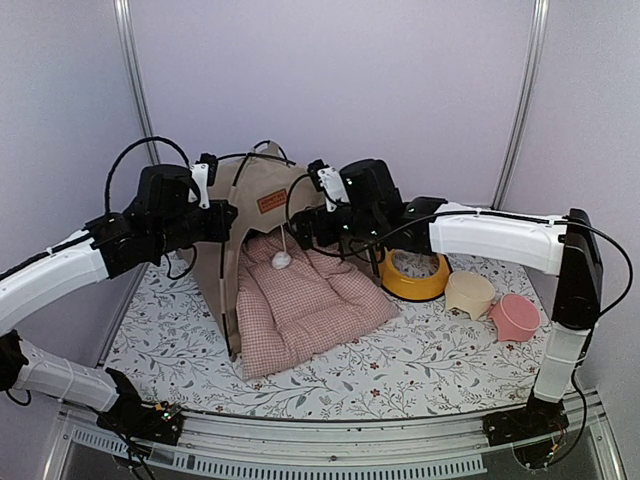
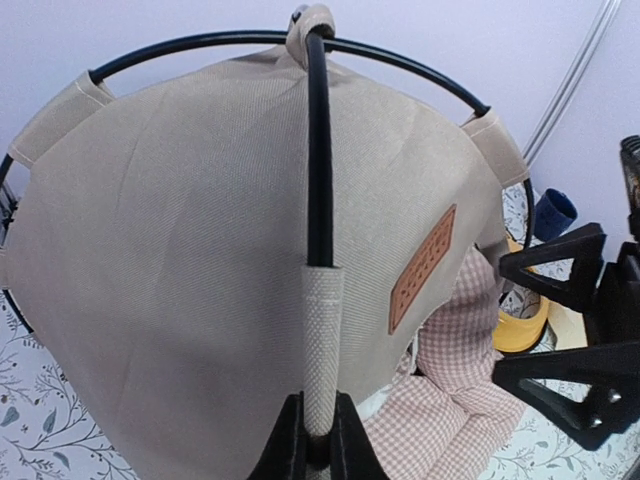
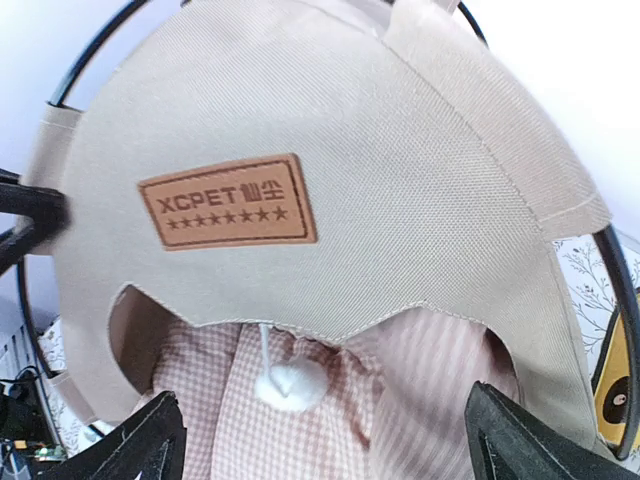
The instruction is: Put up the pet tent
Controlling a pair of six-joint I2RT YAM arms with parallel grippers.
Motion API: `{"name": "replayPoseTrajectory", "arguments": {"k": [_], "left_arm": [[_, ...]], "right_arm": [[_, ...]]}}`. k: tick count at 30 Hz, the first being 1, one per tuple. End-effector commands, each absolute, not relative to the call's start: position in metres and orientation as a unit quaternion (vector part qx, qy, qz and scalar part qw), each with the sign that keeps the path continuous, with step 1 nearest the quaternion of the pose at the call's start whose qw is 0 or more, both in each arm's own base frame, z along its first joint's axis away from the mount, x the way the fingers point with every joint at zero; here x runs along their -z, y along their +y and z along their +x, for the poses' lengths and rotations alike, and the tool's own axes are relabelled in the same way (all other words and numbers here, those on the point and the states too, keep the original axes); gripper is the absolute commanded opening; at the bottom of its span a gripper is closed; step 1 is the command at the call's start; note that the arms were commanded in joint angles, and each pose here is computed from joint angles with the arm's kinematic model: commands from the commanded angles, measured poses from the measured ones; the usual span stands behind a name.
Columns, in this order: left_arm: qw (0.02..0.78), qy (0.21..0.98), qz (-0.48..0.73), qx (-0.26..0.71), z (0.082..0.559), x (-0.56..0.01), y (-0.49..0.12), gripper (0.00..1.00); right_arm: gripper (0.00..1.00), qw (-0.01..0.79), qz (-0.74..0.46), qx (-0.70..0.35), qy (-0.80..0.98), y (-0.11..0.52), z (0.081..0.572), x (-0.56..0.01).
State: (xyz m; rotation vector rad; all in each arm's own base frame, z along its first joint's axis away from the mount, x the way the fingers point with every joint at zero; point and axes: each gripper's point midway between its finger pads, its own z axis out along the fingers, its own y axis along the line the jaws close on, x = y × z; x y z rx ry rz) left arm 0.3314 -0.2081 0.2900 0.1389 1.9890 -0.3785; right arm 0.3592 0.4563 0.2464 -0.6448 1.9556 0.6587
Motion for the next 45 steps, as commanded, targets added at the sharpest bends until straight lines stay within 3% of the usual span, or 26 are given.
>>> {"name": "replayPoseTrajectory", "arguments": {"k": [1, 8, 16, 23, 26, 29, 31, 33, 40, 45], "left_arm": [[0.526, 0.835, 0.038, 0.158, 0.333, -0.282, -0.202, 0.00], [0.524, 0.834, 0.046, 0.168, 0.332, -0.278, -0.206, 0.00], [0.523, 0.831, 0.063, 0.180, 0.330, -0.278, -0.212, 0.00], [0.518, 0.831, 0.075, 0.187, 0.330, -0.275, -0.218, 0.00], [0.515, 0.830, 0.088, 0.195, 0.330, -0.275, -0.223, 0.00], [0.510, 0.828, 0.107, 0.207, 0.329, -0.273, -0.232, 0.00], [0.504, 0.826, 0.121, 0.220, 0.327, -0.272, -0.239, 0.00], [0.501, 0.823, 0.134, 0.233, 0.325, -0.272, -0.247, 0.00], [0.479, 0.812, 0.177, 0.281, 0.315, -0.271, -0.272, 0.00], [0.485, 0.806, 0.164, 0.298, 0.310, -0.291, -0.272, 0.00]], "right_arm": [[0.99, 0.469, -0.262, -0.317, 0.781, 0.446, 0.337, -0.278], [0.99, 0.442, -0.229, -0.291, 0.817, 0.404, 0.342, -0.241], [0.99, 0.382, -0.222, -0.225, 0.868, 0.350, 0.330, -0.144], [1.00, 0.350, -0.210, -0.224, 0.885, 0.343, 0.323, -0.095], [0.86, 0.330, -0.217, -0.251, 0.884, 0.357, 0.320, -0.094], [0.57, 0.326, -0.222, -0.279, 0.875, 0.374, 0.319, -0.111], [0.31, 0.333, -0.226, -0.303, 0.864, 0.387, 0.320, -0.135], [0.14, 0.353, -0.225, -0.332, 0.846, 0.401, 0.323, -0.169], [0.00, 0.442, -0.194, -0.362, 0.797, 0.430, 0.360, -0.250], [0.00, 0.463, -0.145, -0.298, 0.822, 0.427, 0.396, -0.216]]}}
